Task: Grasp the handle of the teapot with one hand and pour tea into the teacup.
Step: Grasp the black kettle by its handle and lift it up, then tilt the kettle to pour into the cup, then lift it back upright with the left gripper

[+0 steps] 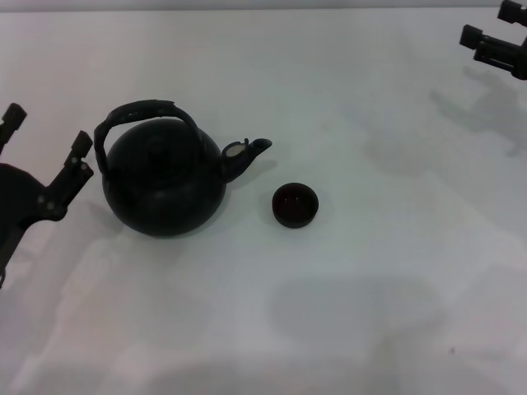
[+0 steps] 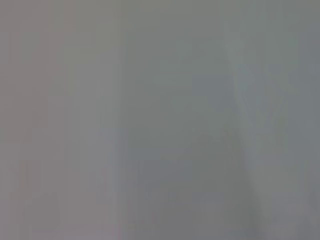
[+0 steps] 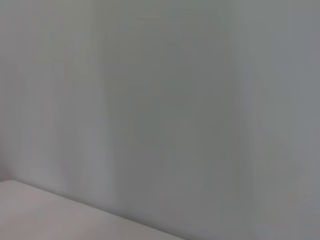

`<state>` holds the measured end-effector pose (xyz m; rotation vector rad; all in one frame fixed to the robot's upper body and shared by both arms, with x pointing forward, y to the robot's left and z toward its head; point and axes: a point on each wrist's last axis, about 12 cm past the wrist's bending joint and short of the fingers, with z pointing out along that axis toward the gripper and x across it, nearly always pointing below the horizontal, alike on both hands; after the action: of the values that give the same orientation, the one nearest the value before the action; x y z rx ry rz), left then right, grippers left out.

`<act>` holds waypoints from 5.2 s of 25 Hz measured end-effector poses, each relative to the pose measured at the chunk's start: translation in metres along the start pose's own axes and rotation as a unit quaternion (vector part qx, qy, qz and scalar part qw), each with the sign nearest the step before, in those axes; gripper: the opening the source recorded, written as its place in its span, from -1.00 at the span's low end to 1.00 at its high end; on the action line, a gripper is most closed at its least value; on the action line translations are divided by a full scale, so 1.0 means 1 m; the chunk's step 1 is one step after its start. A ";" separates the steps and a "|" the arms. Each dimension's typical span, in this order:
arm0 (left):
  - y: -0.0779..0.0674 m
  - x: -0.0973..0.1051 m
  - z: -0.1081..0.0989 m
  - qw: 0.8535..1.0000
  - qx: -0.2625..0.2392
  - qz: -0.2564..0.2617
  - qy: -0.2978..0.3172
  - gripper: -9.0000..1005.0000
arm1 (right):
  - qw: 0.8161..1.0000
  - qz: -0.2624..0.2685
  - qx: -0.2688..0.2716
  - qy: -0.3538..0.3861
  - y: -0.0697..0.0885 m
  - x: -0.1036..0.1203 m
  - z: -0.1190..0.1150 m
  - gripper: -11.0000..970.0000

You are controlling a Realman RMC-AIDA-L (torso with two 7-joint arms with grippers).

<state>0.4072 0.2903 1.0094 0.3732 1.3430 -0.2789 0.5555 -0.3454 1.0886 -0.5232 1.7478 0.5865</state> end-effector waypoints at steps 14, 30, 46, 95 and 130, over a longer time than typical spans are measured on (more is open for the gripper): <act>0.002 0.010 0.016 0.996 0.039 -0.059 0.048 0.66 | 1.000 -0.001 -0.005 0.002 0.001 0.001 0.003 0.78; 0.003 0.017 0.025 0.993 0.041 -0.073 0.079 0.58 | 1.000 0.000 -0.012 0.001 0.004 0.001 0.004 0.78; 0.006 0.019 0.037 0.991 0.043 -0.090 0.088 -0.57 | 1.000 -0.004 -0.010 0.002 0.003 0.000 0.008 0.78; 0.028 -0.072 0.158 0.952 0.157 0.027 0.261 -0.72 | 0.999 -0.024 -0.003 -0.041 0.006 0.006 -0.003 0.78; -0.029 -0.117 0.198 0.901 0.206 0.210 0.318 -0.72 | 0.996 -0.021 0.034 -0.082 -0.004 -0.003 -0.014 0.78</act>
<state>0.5473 0.1797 1.1571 1.1726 1.7929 -0.0702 0.5481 -0.3570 1.0937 -0.4515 1.5921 0.5229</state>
